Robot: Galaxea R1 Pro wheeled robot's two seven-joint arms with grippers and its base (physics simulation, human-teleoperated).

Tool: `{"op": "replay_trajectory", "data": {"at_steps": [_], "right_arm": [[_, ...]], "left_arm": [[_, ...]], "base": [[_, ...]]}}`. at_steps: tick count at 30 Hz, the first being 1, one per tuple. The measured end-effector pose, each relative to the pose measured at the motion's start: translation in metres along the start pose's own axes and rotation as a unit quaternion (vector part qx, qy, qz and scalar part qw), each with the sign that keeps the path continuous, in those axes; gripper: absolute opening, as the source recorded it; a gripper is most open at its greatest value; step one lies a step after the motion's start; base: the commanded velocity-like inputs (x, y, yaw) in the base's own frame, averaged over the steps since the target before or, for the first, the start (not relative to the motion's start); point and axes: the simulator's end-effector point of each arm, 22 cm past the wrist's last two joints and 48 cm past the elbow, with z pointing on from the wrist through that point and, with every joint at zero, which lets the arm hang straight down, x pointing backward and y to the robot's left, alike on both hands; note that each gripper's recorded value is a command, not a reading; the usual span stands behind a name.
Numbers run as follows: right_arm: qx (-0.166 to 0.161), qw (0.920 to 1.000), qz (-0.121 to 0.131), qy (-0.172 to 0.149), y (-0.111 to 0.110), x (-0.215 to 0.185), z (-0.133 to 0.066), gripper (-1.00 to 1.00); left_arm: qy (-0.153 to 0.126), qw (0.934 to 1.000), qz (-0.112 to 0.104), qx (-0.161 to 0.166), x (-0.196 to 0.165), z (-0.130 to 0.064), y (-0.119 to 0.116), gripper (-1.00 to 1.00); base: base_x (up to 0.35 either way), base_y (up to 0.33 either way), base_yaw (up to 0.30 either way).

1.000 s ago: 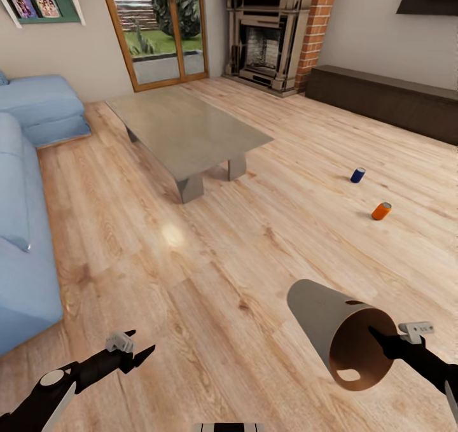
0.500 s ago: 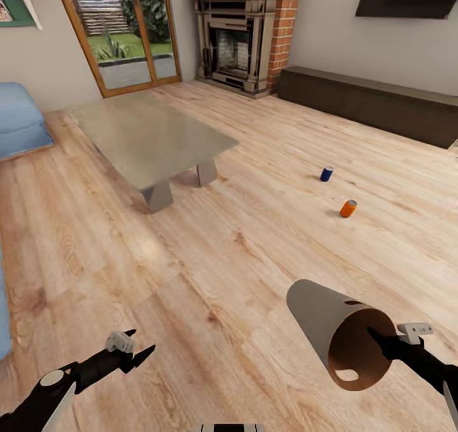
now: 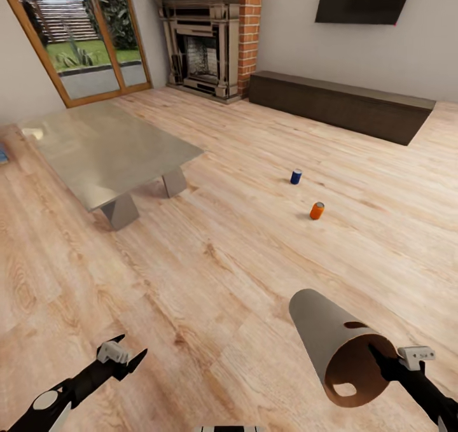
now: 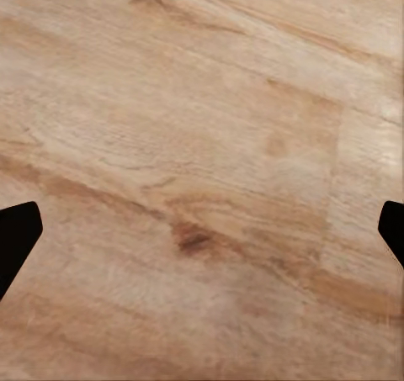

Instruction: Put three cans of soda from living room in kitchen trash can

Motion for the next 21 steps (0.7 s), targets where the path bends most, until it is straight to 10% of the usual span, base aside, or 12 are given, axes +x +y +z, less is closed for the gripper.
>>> {"op": "replay_trajectory", "data": {"at_steps": [21], "right_arm": [[0.008, 0.9999, -0.001, -0.013, -0.002, -0.006, -0.003, -1.0]], "left_arm": [[-0.004, 0.9995, 0.001, -0.03, -0.004, -0.004, 0.013, 1.0]], "base": [[0.259, -0.095, -0.184]]}}
